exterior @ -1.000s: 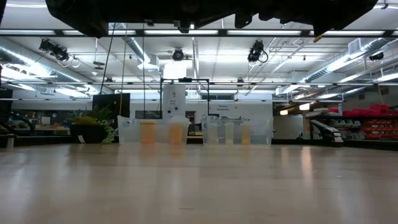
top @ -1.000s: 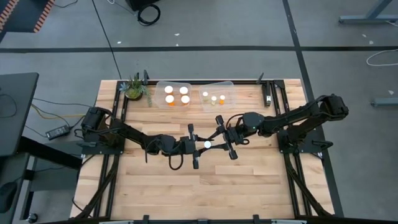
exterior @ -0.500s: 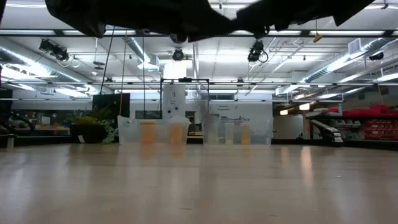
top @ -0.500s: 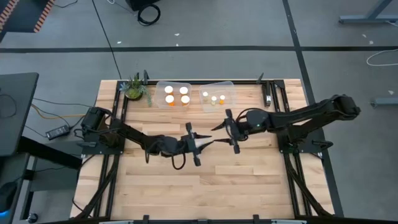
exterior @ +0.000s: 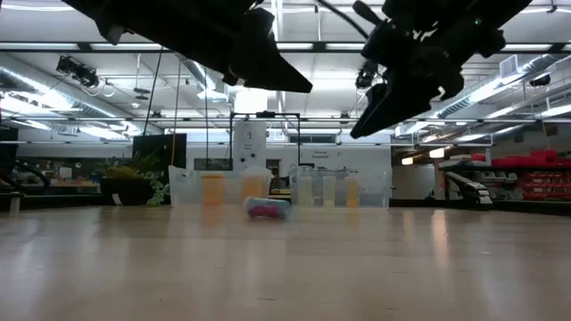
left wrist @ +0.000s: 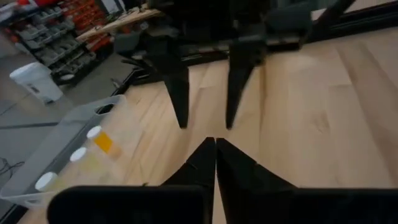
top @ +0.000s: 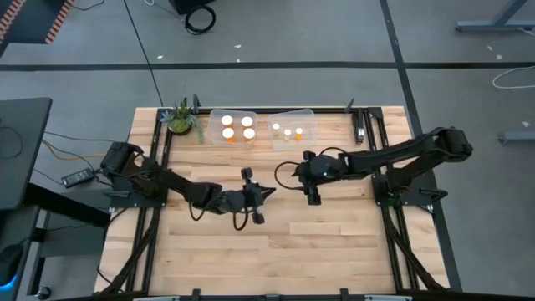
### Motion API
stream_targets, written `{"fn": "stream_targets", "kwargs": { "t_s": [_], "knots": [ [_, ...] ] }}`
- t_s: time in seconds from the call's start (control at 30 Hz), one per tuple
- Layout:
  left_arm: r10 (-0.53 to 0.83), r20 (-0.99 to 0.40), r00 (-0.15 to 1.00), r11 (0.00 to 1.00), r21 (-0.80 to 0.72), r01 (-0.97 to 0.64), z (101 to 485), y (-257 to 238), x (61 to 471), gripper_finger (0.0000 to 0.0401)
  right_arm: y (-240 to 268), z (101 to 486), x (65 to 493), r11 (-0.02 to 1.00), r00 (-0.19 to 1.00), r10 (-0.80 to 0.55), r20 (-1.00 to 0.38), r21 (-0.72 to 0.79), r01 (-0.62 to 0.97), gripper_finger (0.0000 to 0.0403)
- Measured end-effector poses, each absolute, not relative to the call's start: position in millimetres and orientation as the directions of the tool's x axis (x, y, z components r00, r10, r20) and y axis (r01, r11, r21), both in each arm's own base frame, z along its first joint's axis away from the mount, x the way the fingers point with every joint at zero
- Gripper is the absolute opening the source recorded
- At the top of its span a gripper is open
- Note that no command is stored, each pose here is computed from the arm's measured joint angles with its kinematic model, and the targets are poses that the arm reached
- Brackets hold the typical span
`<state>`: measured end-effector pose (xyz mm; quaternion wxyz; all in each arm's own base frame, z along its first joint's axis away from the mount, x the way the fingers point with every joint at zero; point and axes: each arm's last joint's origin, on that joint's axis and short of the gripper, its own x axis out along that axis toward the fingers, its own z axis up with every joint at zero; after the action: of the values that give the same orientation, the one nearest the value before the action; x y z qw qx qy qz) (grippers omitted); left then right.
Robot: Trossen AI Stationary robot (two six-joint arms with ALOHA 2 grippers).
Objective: Pick and place medicine bottles into bin by pill shape (circle, oval)
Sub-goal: Put the small blue pill bottle into the right bin
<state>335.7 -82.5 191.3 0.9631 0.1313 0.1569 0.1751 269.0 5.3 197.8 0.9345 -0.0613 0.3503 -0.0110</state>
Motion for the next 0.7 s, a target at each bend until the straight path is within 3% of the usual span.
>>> {"fn": "stream_targets", "kwargs": {
  "t_s": [0.3, 0.7],
  "knots": [
    [0.389, -0.375, 0.842, 0.913, 0.277, -0.298, 179, -83, 329, 0.0057, -1, 189, 284, 0.993, 0.788, -0.061, -0.612, -0.118, -0.015, 0.0222],
    [0.402, -0.473, 0.784, 0.913, 0.272, -0.304, 169, -83, 320, 0.0076, -14, 159, 308, 0.991, 0.818, -0.05, -0.573, -0.132, -0.032, 0.0222]
  ]
}}
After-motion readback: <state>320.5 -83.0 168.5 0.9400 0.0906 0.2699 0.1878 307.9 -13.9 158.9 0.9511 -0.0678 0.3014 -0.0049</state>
